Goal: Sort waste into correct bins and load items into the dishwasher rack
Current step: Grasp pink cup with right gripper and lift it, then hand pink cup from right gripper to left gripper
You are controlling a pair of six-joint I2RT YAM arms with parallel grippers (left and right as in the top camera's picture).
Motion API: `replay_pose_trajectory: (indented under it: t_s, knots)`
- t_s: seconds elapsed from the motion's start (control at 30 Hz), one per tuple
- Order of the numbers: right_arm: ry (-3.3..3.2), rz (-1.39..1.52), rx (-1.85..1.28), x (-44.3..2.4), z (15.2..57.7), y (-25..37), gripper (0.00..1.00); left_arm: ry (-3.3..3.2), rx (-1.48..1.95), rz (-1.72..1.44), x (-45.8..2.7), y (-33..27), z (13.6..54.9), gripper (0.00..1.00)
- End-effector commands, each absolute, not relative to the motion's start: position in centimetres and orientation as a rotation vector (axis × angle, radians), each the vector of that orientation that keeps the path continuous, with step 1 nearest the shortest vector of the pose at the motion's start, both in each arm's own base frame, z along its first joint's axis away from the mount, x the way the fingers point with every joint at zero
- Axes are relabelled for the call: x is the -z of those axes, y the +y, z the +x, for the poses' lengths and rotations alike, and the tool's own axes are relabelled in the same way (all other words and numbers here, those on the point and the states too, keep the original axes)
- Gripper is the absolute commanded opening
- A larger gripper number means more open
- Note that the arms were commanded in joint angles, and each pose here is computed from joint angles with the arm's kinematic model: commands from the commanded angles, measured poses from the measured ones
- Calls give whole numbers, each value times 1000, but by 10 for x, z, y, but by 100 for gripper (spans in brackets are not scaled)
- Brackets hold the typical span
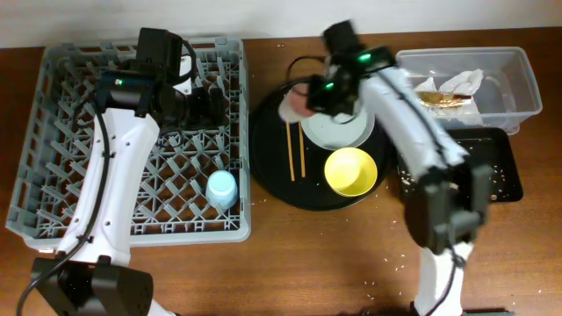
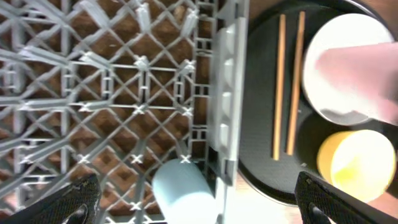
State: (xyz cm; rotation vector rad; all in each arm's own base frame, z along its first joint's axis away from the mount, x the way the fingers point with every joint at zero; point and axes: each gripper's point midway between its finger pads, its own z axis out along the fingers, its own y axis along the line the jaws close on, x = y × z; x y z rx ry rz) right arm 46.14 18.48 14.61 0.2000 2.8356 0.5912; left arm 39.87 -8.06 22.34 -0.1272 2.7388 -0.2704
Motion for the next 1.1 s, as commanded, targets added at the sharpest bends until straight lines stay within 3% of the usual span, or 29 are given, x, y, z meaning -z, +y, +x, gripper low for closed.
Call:
replay_pose_trajectory:
  t_s: [0.0,0.4,0.73,1.07]
  knots:
    - [2751,31,-764,-219,434,176,4,2709,444,-55,-237,-95,399,99]
    - [2570,-143,-835,-311,337,159,4,2508,1146,301,-284,-153,375,99]
    - [2176,-259,-1479,-270,324,198,4,2204,1625,533,-323,-186,354,99]
    - [2082,-245,-1522,-263,339,205,4,2143,1944,445,-286,-195,366,99]
